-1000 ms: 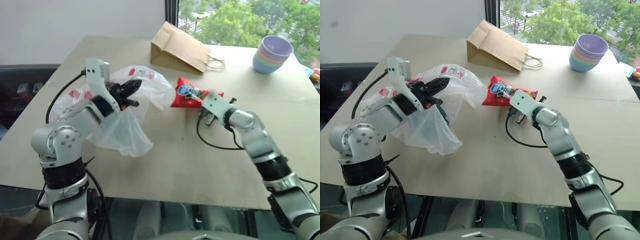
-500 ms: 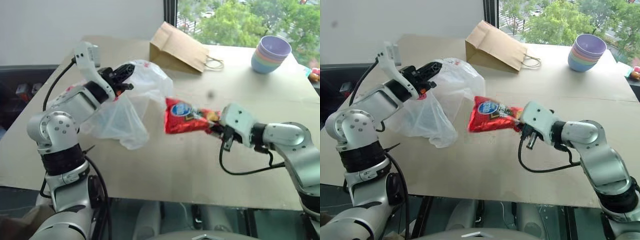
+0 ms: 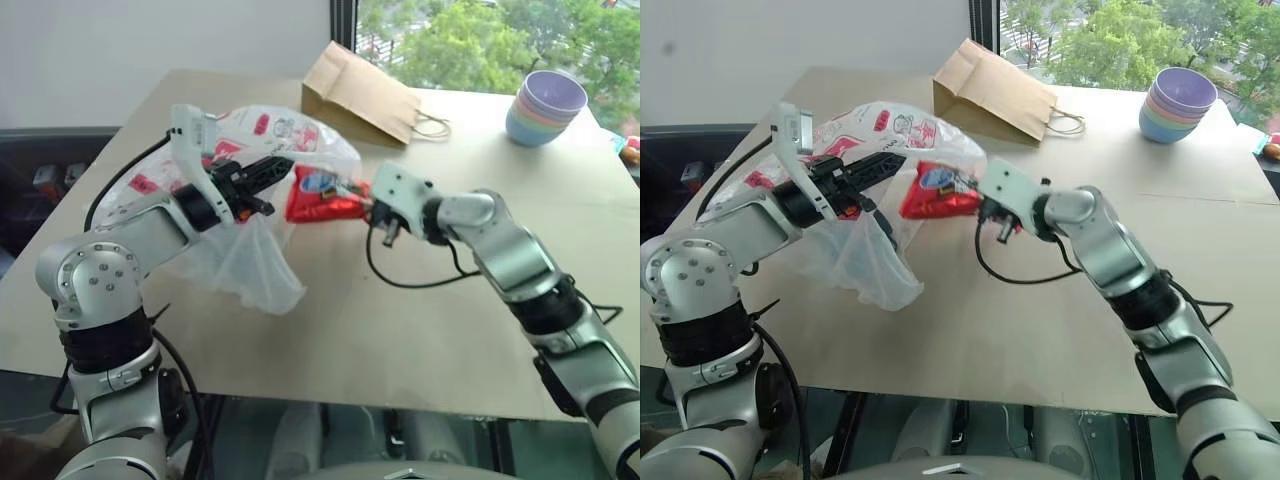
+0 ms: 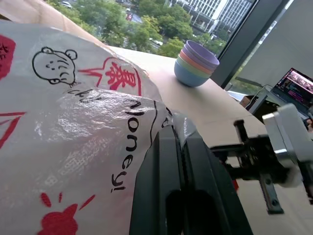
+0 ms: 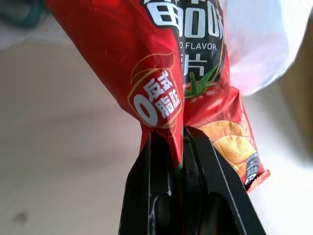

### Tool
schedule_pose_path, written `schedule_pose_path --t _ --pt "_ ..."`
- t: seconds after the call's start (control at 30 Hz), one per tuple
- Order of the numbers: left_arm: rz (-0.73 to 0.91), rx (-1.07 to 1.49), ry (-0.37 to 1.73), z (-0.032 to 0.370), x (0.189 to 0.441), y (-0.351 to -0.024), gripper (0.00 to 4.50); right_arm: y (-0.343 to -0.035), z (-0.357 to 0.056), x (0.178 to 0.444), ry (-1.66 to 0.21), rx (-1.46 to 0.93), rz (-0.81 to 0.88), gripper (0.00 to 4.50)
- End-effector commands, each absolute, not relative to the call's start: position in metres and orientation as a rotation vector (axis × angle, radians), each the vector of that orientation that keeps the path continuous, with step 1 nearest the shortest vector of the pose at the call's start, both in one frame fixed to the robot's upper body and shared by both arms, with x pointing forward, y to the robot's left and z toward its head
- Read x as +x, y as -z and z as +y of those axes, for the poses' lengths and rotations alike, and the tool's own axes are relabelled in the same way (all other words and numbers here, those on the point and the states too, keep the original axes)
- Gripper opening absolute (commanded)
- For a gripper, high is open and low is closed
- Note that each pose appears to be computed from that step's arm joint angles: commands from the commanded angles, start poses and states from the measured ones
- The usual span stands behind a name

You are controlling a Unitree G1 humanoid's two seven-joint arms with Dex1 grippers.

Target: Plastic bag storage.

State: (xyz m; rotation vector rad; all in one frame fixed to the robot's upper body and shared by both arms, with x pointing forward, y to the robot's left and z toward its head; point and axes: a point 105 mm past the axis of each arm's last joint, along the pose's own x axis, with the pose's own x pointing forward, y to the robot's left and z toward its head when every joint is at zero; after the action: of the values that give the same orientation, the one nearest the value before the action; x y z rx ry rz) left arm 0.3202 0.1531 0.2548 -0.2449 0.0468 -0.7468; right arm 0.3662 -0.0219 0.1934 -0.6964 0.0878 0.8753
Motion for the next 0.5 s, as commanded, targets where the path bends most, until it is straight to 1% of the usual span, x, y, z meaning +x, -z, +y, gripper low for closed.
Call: schedule_pose_path --t 0.03,0.17,0.3,0.37,0.4,0.47,0.5 --pt "-0.014 -0.242 0.764 0.146 0.315 -0.267 0.0 -0.204 0.008 0.363 -0.898 -0.672 -0.008 0.1" --pt "-0.024 -0.253 0.728 0.147 0.318 -0.268 0.0 -0.196 0.055 0.35 -0.963 -0.641 -0.062 0.1" --pt "-0.027 -0.263 0.724 0.146 0.315 -0.269 0.0 -0.198 0.102 0.356 -0.925 -0.597 -0.149 0.1" --pt "-0.026 -0.269 0.716 0.146 0.314 -0.267 0.0 -0.202 0.124 0.357 -0.928 -0.512 -0.174 0.1" --pt "-0.024 -0.272 0.712 0.146 0.314 -0.266 0.0 -0.203 0.136 0.355 -0.949 -0.49 -0.189 0.1" --pt "-0.029 -0.274 0.698 0.145 0.314 -0.265 0.0 -0.2 0.158 0.343 -1.061 -0.437 -0.198 0.1" --pt "-0.033 -0.282 0.687 0.147 0.315 -0.265 0.0 -0.198 0.166 0.338 -1.107 -0.412 -0.197 0.41"
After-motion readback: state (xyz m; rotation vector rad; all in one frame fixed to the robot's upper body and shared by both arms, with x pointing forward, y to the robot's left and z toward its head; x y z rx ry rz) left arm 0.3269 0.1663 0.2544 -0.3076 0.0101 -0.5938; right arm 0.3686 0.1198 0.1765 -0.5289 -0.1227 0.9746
